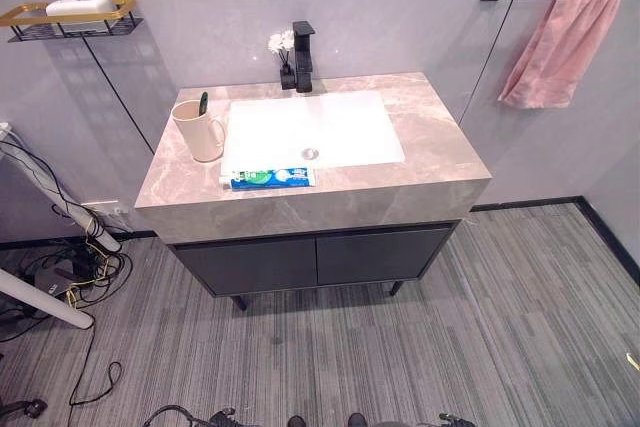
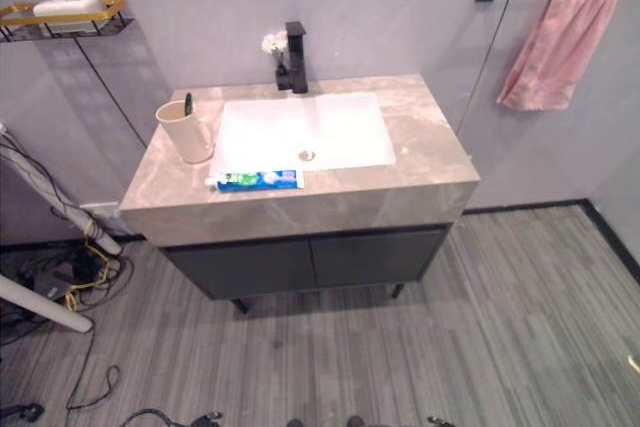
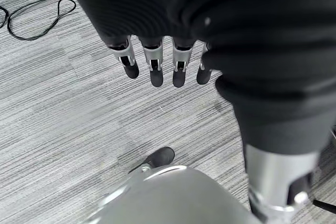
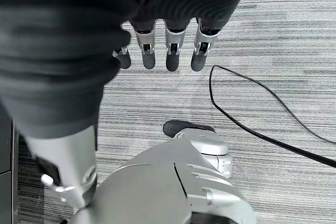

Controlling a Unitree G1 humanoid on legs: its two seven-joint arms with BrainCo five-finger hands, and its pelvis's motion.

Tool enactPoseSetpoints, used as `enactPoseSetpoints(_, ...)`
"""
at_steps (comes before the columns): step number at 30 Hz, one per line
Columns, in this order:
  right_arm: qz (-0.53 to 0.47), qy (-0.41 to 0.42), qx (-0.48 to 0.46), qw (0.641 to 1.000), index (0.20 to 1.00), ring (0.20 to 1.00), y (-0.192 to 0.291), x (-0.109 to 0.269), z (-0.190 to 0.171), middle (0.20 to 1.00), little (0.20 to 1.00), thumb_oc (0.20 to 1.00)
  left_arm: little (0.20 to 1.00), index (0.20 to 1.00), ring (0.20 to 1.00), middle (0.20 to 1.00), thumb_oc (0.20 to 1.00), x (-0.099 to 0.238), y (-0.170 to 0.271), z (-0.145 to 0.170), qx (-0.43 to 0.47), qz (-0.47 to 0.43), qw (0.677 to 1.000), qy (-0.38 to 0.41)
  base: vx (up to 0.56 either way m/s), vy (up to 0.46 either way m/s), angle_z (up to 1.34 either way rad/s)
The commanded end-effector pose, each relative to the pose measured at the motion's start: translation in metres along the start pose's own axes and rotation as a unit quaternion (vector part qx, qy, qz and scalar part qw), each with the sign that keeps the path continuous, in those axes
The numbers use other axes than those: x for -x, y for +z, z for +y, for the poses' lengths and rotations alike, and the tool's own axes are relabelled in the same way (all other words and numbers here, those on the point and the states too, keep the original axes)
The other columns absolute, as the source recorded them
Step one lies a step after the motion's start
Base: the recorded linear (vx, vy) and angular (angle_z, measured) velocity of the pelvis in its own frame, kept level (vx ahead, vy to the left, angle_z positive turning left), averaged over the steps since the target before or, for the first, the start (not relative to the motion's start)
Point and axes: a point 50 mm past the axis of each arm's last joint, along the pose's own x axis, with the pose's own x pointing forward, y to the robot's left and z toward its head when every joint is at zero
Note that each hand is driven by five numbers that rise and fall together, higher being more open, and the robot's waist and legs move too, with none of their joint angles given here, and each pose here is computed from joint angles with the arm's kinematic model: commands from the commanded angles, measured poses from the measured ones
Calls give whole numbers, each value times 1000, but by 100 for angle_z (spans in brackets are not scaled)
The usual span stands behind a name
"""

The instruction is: Put brush and paste in cup on sink, flatten towel.

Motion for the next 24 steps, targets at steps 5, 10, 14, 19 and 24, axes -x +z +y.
enactPoseSetpoints(5, 6, 4, 19, 1000, 1000, 1000, 6, -2, 8, 1000, 1000, 1000, 1000, 1000, 1000, 1000, 1000, 0, -5, 10, -24, 13, 1000, 9, 10, -24, 1)
enactPoseSetpoints(10, 7, 0, 28, 1000, 1000, 1000, 5, -2, 8, 1000, 1000, 1000, 1000, 1000, 1000, 1000, 1000, 1, -8, 12, -29, 21, 999, 14, 13, -32, 1)
enactPoseSetpoints(14, 8, 6, 42, 999, 1000, 1000, 4, -2, 12, 1000, 1000, 1000, 1000, 1000, 1000, 1000, 1000, 2, -14, 19, -21, 34, 999, 25, 25, -82, 1)
enactPoseSetpoints(19, 5, 13, 51, 999, 1000, 1000, 4, -3, 17, 1000, 1000, 1000, 1000, 1000, 1000, 1000, 1000, 3, -23, 26, -13, 49, 998, 38, 1, -90, 2)
enactPoseSetpoints(24, -7, 22, 82, 996, 1000, 1000, 9, -4, 21, 1000, 1000, 1000, 1000, 1000, 1000, 1000, 1000, 5, -31, 35, -3, 63, 997, 51, 32, -103, -3)
